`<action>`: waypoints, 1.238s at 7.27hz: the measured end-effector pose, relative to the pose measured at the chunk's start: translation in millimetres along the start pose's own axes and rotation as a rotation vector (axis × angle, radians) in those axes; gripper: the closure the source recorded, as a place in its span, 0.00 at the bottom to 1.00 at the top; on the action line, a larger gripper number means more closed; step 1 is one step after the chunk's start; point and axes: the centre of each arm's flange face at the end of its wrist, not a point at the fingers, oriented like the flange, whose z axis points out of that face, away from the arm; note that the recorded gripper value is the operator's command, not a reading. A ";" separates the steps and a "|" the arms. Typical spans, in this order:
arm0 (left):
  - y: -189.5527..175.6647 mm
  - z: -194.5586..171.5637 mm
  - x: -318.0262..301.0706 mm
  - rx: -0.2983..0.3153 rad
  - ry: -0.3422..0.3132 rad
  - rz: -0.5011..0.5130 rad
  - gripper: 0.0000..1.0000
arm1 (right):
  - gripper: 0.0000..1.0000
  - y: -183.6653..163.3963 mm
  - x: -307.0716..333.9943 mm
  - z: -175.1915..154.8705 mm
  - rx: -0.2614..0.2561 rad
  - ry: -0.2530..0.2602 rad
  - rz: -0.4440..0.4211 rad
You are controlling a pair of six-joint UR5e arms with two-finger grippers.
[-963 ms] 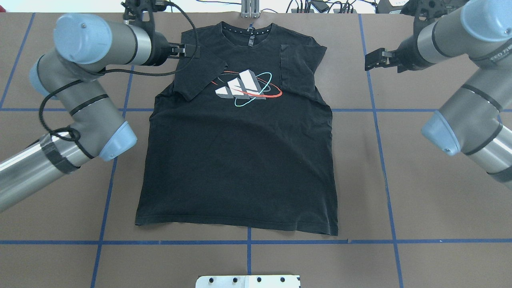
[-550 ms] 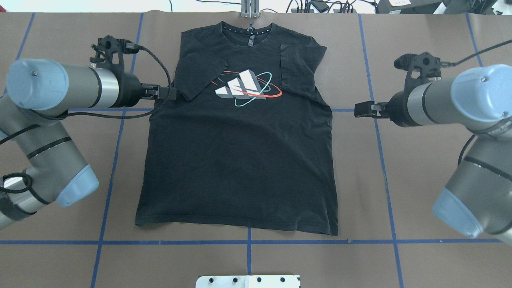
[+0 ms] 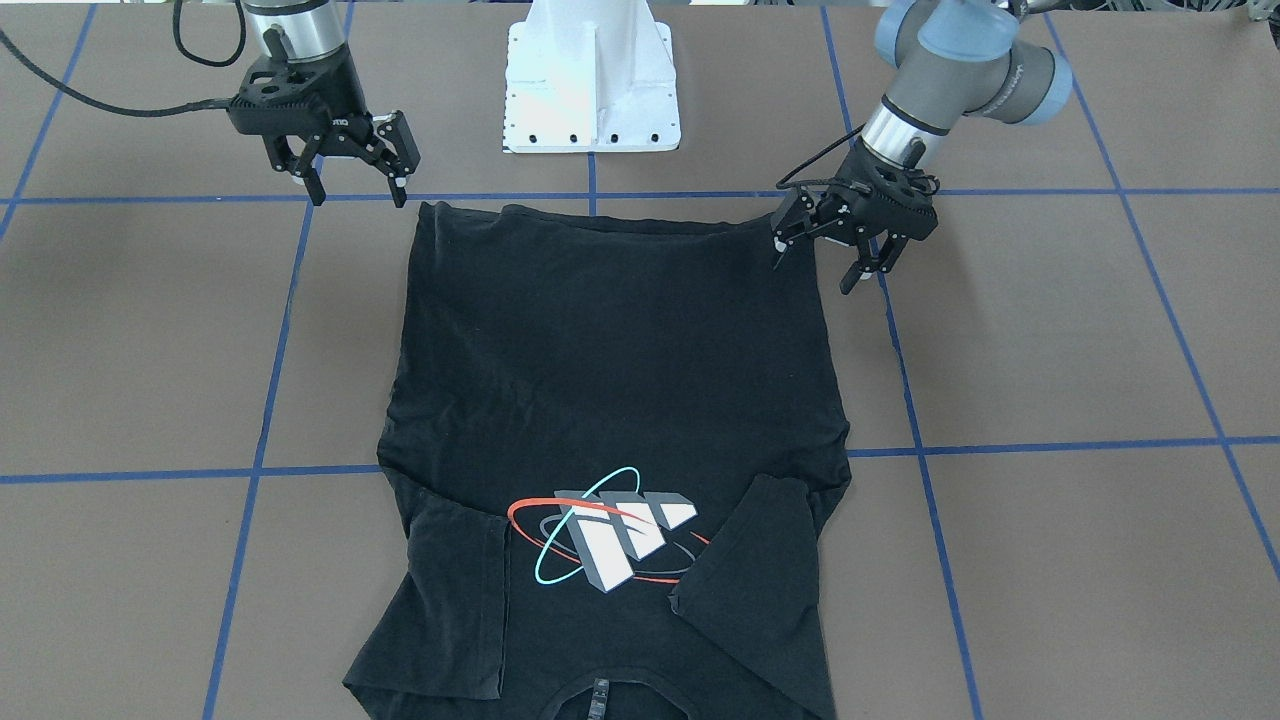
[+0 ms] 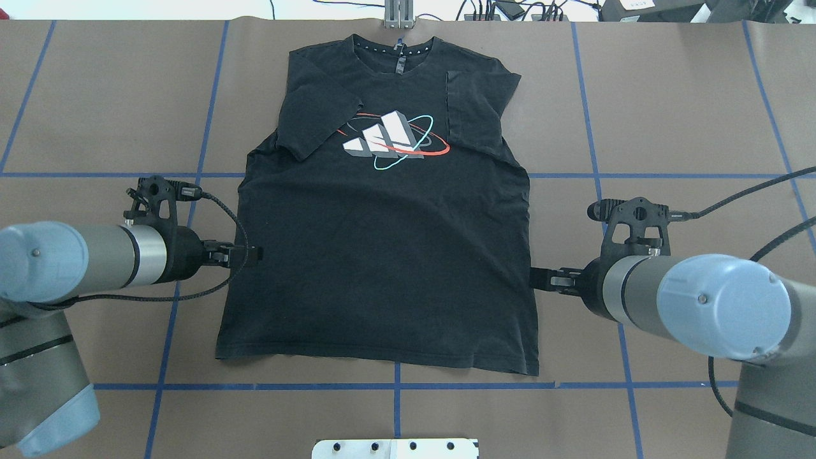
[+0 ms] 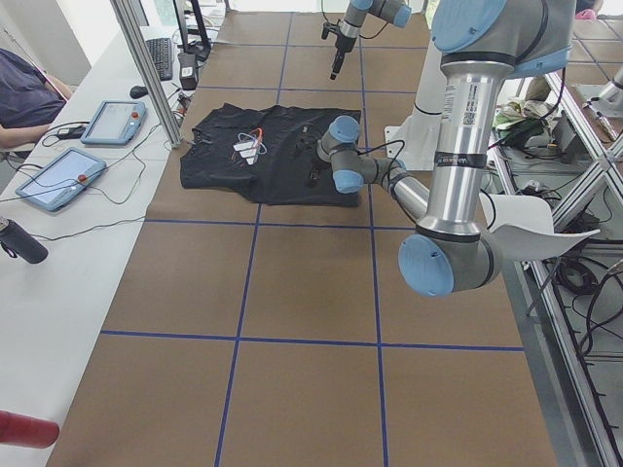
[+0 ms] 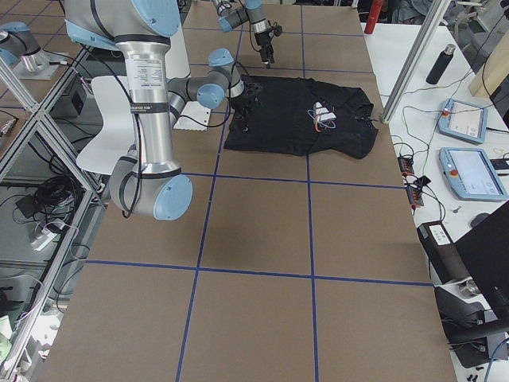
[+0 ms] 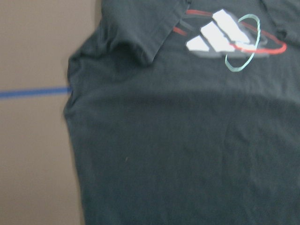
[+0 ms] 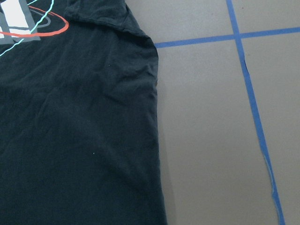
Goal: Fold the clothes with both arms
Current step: 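Lower both grippers to the shirt hem corners nearest the robot, then position both grippers at the hem corners, aligning with the edges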
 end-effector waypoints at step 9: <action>114.9 10.1 22.1 -0.202 -0.147 0.012 0.33 | 0.00 22.6 -9.4 -2.9 0.002 -0.039 -0.013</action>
